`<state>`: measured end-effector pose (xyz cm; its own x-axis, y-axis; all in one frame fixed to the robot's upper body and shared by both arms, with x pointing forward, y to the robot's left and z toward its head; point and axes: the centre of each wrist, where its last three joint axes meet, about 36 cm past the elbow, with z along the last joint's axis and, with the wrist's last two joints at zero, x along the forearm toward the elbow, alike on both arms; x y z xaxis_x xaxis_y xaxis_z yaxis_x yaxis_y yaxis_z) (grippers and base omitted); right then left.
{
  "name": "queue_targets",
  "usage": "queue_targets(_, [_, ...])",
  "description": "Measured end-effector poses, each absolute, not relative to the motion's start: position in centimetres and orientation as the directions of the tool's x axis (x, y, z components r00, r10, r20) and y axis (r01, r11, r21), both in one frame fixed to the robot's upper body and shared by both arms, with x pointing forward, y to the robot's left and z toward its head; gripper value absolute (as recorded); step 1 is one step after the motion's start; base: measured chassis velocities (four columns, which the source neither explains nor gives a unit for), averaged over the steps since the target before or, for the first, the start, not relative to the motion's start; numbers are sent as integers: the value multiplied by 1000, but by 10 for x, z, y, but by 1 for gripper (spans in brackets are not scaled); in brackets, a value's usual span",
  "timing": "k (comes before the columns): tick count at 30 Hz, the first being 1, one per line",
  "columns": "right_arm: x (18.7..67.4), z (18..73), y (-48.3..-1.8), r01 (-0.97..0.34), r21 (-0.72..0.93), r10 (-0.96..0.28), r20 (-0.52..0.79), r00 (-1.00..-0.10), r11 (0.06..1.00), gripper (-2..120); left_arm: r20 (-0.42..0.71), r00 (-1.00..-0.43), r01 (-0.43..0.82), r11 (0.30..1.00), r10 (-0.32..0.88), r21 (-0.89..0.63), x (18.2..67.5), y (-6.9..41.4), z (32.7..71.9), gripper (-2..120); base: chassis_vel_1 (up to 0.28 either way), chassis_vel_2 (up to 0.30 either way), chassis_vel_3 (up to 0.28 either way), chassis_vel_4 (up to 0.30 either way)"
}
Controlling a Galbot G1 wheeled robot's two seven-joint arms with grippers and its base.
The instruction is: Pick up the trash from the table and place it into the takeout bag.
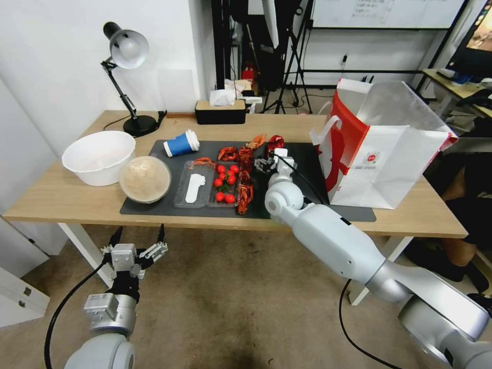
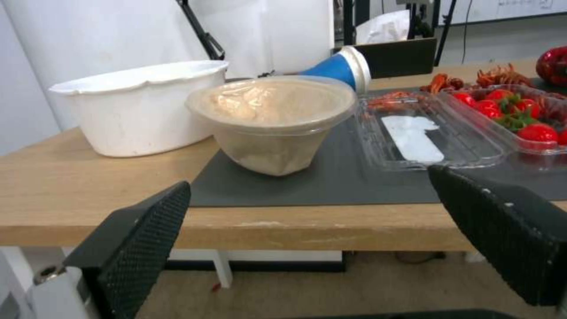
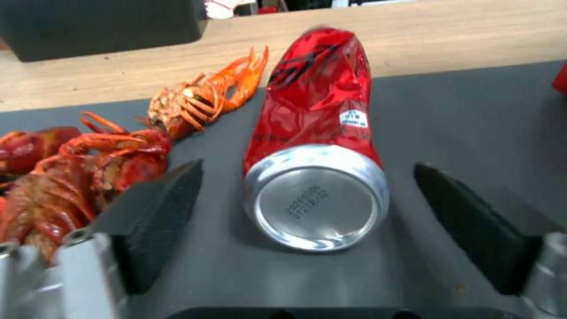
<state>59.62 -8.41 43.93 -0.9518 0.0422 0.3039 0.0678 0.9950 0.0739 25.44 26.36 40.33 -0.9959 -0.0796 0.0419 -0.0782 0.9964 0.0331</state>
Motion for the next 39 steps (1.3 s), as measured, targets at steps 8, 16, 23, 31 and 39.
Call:
queue_targets(8, [601, 437, -78, 75, 74, 48, 321, -946, 994, 60, 45, -996, -78, 996, -80, 34, 254, 264, 400, 100, 0, 0, 0, 0])
queue_targets(16, [601, 438, -81, 87, 73, 59, 324, -944, 994, 52, 46, -996, -77, 996, -79, 35, 255, 264, 398, 100, 0, 0, 0, 0])
queue_targets(23, [593, 450, -87, 40, 127, 5, 266, -964, 991, 52, 47, -996, -74, 997, -76, 36, 256, 264, 397, 100, 0, 0, 0, 0])
queue_targets(31, [563, 512, -103, -207, 255, -200, -57, -978, 944, 52, 46, -996, -71, 997, -72, 41, 256, 263, 397, 100, 0, 0, 0, 0])
queue_targets(39, [530, 595, -141, -183, 208, -141, -200, -970, 961, 52, 49, -996, -68, 997, -71, 47, 256, 263, 398, 100, 0, 0, 0, 0])
